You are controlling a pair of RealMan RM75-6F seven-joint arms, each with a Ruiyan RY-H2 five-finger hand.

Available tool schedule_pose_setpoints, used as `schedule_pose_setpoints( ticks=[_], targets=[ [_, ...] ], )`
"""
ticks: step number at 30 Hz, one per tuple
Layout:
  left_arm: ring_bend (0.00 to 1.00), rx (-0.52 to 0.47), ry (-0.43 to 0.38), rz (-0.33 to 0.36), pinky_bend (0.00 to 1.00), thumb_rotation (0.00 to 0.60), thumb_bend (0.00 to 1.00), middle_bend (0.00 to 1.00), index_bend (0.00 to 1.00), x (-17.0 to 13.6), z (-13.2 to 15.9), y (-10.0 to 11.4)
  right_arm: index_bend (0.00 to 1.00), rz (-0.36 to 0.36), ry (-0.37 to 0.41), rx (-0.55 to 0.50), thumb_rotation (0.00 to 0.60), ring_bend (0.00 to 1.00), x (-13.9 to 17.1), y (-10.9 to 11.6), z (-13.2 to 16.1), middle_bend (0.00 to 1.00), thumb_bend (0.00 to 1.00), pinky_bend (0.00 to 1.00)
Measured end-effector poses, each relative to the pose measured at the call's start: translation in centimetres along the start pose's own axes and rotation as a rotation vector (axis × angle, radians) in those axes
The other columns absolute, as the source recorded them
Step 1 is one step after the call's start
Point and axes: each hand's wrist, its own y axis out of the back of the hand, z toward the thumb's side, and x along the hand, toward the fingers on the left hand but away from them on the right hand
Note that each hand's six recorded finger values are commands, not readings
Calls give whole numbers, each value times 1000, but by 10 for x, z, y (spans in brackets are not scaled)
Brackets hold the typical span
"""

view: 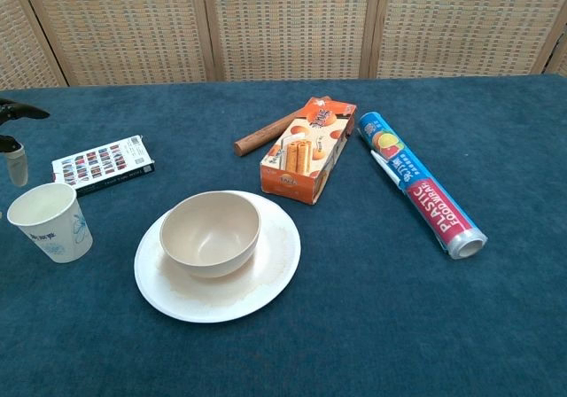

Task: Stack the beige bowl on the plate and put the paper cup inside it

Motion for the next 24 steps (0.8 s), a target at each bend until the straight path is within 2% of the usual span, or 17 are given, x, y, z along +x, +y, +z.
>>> schedule_pose_setpoints(
  ticks=[13, 24],
  targets=[
    [0, 17, -19, -29, 0, 600, 301, 52, 452, -9, 4, -7, 0, -3, 1, -1, 600, 0, 0, 1, 0, 0, 146, 0],
    [0, 18, 4, -50, 0, 600, 307, 51, 459, -14, -5, -13, 0, -1, 6, 4, 600, 0, 1, 0, 2, 0, 146, 0]
  ],
)
